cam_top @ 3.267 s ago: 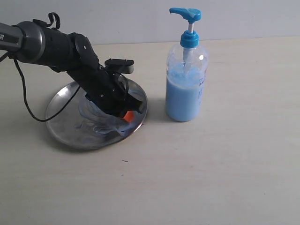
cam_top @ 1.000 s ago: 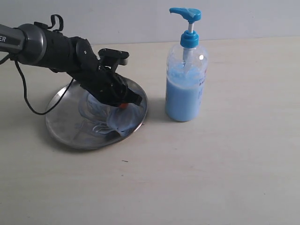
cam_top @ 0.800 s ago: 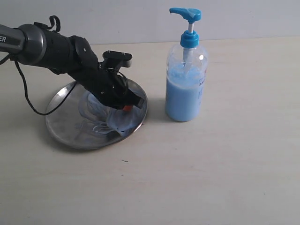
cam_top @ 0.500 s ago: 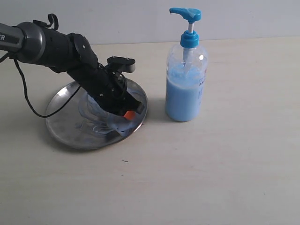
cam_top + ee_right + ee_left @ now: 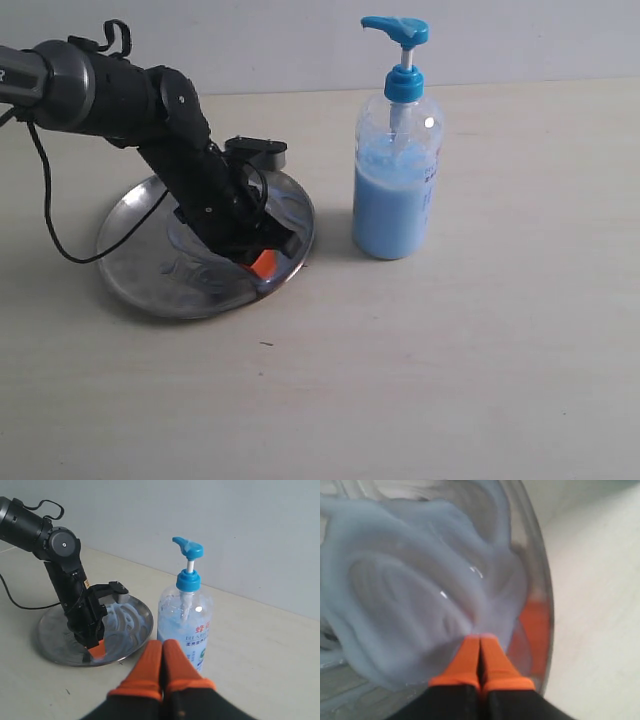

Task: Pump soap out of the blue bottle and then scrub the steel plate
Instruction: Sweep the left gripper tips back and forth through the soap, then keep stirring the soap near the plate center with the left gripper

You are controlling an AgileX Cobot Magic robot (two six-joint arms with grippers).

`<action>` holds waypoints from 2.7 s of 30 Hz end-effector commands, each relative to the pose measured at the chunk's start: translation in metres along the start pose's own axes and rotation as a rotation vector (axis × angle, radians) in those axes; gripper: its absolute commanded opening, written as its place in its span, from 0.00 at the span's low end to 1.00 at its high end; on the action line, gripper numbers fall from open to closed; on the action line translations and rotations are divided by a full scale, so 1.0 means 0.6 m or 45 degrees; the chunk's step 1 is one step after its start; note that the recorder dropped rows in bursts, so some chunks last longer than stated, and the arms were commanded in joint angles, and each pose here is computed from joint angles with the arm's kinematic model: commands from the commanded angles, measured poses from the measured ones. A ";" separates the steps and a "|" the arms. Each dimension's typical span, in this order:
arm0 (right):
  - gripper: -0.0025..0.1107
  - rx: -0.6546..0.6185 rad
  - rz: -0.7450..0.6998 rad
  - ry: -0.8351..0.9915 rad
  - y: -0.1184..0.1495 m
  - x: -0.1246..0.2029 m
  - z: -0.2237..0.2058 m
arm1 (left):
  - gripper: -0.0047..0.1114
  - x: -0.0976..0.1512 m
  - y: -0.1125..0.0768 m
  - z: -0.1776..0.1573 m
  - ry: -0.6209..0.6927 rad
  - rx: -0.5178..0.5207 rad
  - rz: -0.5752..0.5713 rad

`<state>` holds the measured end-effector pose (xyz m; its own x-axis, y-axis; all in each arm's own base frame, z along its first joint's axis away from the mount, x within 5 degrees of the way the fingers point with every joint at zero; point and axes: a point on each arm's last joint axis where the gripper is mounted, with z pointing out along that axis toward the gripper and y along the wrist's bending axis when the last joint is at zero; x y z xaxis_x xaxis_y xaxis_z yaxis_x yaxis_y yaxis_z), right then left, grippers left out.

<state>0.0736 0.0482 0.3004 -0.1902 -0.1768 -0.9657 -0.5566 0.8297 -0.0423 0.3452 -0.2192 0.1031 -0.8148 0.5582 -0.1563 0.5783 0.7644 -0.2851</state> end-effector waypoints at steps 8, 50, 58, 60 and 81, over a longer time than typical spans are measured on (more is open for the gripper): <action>0.02 -0.003 0.013 -0.007 0.000 0.001 0.000 | 0.04 0.005 0.036 0.019 -0.018 -0.148 -0.045; 0.02 -0.003 0.005 -0.007 0.000 0.001 0.000 | 0.04 0.022 0.015 0.032 0.124 0.069 -0.163; 0.02 -0.003 0.005 -0.007 0.000 0.001 0.000 | 0.04 0.008 0.011 0.006 0.013 0.038 -0.147; 0.02 -0.003 0.005 -0.007 0.000 0.001 0.000 | 0.04 0.006 0.011 0.005 -0.010 0.028 -0.146; 0.02 -0.003 0.005 -0.007 0.000 0.001 0.000 | 0.04 -0.035 0.032 -0.002 -0.367 -0.119 -0.228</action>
<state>0.0735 0.0485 0.3005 -0.1929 -0.1717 -0.9661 -0.5580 0.8291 -0.0359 0.3700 -0.2156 0.1047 -0.8703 0.3515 -0.3451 0.4476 0.8568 -0.2560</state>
